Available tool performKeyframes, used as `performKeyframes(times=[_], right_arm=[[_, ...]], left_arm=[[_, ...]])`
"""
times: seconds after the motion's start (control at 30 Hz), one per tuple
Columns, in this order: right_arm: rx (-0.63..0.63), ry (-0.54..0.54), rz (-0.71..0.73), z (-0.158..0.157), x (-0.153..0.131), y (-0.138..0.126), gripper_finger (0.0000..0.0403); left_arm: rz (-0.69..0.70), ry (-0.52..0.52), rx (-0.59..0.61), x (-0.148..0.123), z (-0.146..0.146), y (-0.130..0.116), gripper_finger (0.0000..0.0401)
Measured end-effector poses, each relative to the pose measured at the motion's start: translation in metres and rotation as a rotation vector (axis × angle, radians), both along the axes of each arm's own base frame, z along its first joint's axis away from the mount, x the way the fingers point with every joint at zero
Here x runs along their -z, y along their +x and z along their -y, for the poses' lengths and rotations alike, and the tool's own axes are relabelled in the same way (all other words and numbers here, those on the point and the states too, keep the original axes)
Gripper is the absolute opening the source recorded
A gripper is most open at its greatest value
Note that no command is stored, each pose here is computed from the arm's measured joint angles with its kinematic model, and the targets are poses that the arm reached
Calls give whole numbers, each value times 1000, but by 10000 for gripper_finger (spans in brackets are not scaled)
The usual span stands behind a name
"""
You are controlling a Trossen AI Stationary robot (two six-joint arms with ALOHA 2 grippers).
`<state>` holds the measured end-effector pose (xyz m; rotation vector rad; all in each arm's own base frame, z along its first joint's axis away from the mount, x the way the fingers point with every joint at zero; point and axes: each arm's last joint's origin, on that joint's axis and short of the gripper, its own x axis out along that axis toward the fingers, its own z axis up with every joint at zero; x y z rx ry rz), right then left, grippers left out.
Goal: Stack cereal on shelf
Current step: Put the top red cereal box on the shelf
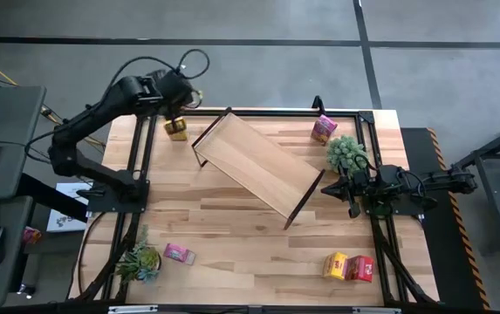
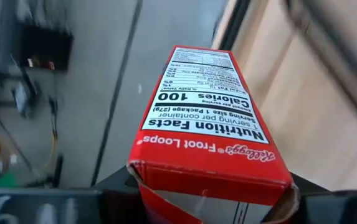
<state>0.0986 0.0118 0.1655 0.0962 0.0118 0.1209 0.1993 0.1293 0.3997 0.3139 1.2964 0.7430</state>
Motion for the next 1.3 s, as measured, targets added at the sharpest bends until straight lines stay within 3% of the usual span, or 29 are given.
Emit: performKeyframes(times=[0.13, 0.3, 0.47, 0.6, 0.77, 1.0, 1.3], right_arm=[[0, 0, 0, 0, 0, 0, 0], [0, 0, 0, 0, 0, 0, 0], [0, 0, 0, 0, 0, 0, 0], [0, 0, 0, 0, 0, 0, 0], [0, 0, 0, 0, 0, 0, 0], [0, 0, 0, 0, 0, 0, 0], [0, 0, -1, 0, 0, 0, 0]], left_arm=[[27, -18, 124, -11, 10, 41, 143], [-118, -64, 334, -9, 28, 99, 143], [-231, -132, 413, 9, 24, 137, 143], [-251, -245, 503, 26, 18, 149, 143], [-315, -280, 517, 47, 6, 161, 143], [-391, -219, 530, 59, -3, 171, 143], [-388, -158, 532, 60, -1, 177, 153]])
